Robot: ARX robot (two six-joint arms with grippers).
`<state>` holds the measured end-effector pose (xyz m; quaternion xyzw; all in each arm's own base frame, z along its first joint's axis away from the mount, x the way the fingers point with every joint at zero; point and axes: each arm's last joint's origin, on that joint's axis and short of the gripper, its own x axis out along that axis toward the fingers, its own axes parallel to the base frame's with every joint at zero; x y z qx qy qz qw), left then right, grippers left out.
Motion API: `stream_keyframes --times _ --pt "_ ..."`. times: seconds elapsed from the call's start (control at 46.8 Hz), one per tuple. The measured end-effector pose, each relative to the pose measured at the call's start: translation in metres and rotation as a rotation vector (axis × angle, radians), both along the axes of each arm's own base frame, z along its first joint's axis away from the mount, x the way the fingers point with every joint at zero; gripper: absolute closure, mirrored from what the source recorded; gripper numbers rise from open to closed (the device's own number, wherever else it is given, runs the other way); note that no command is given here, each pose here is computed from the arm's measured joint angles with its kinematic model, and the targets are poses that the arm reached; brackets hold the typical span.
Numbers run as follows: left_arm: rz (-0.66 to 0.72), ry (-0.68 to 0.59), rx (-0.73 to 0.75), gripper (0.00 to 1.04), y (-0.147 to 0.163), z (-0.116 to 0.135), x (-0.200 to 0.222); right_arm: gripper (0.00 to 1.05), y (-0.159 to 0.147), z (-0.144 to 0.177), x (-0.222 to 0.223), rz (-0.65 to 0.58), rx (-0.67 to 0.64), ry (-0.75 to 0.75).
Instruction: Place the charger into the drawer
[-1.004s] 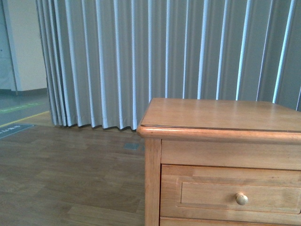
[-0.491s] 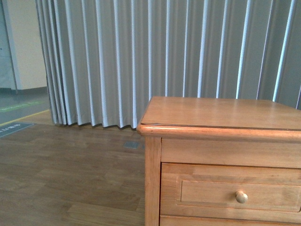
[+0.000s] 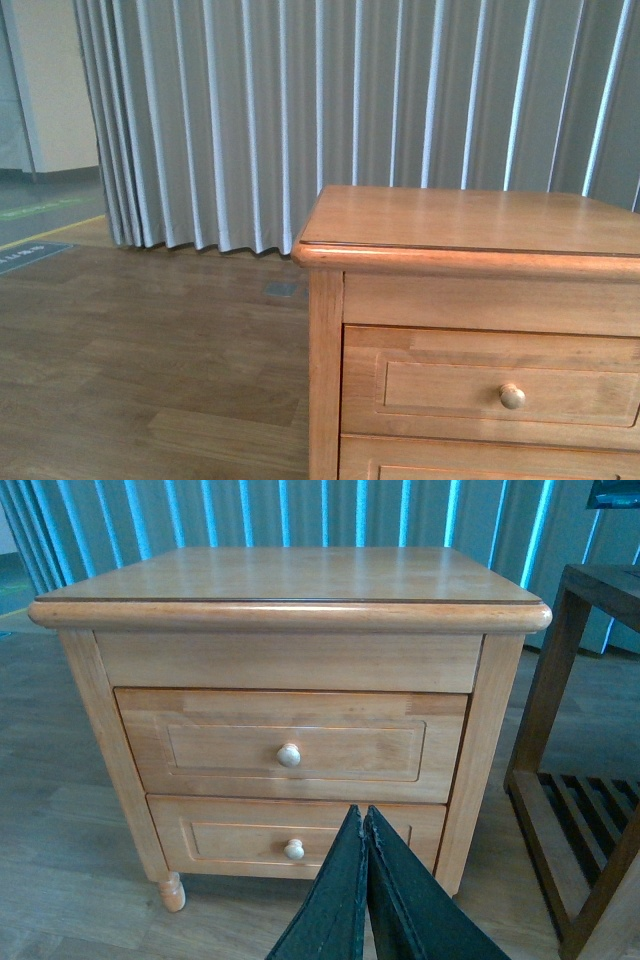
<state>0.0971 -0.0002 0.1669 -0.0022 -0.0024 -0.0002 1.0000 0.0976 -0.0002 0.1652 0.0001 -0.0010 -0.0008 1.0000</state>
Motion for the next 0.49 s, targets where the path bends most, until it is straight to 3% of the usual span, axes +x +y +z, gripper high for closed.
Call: stream_keyframes --times 0.192,0.491 --pt "0.000 0.000 0.000 0.06 0.0000 0.0000 0.0000 1.03 0.0000 0.0000 0.0000 0.000 0.000 0.000" --pt "0.000 0.000 0.000 0.06 0.0000 0.0000 0.0000 0.53 0.0000 0.0000 0.0000 0.000 -0.001 0.000"
